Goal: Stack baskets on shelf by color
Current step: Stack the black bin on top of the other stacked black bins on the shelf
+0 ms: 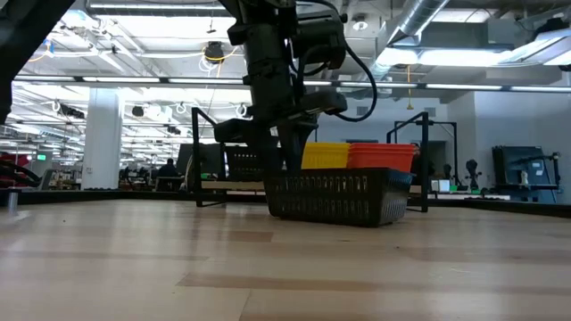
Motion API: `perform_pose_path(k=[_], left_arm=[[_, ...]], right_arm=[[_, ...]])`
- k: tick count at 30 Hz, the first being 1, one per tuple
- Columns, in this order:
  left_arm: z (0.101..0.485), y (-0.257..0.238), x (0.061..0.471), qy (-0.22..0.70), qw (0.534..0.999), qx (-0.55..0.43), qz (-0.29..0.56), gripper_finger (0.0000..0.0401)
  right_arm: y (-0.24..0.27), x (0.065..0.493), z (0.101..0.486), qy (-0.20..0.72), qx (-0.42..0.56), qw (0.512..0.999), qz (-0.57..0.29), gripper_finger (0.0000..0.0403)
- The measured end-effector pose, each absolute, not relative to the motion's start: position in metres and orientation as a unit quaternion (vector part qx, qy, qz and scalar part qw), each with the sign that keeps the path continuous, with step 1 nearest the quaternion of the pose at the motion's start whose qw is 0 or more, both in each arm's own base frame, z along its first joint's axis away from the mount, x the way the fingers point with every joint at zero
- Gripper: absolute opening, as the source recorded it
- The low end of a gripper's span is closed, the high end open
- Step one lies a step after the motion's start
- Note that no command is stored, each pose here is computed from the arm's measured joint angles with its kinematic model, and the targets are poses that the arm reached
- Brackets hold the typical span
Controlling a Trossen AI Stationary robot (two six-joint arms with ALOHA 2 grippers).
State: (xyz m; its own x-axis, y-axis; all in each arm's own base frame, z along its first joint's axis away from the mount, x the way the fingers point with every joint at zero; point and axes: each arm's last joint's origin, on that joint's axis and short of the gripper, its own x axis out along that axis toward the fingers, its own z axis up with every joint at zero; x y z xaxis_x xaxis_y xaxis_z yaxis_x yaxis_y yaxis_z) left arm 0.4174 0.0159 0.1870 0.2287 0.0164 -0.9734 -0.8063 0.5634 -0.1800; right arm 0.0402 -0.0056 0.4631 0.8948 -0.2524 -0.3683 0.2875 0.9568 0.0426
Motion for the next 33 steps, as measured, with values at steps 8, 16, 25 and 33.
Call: perform_pose_path(k=[8, 16, 25, 33], left_arm=[[0.187, 0.015, 0.418, 0.546, 0.698, -0.360, 0.292, 0.0110], [0.168, 0.015, 0.427, 0.549, 0.696, -0.363, 0.286, 0.0109], [0.144, 0.013, 0.432, 0.588, 0.675, -0.367, 0.253, 0.0088], [0.162, 0.013, 0.444, 0.584, 0.702, -0.337, 0.230, 0.0003]], right_arm=[[-0.006, 0.040, 0.463, 0.182, 0.049, 0.972, -0.139, 0.0128], [-0.006, 0.040, 0.463, 0.182, 0.049, 0.972, -0.139, 0.0128], [-0.006, 0.036, 0.463, 0.176, 0.051, 0.973, -0.138, 0.0128], [-0.006, 0.033, 0.464, 0.171, 0.052, 0.974, -0.138, 0.0128]])
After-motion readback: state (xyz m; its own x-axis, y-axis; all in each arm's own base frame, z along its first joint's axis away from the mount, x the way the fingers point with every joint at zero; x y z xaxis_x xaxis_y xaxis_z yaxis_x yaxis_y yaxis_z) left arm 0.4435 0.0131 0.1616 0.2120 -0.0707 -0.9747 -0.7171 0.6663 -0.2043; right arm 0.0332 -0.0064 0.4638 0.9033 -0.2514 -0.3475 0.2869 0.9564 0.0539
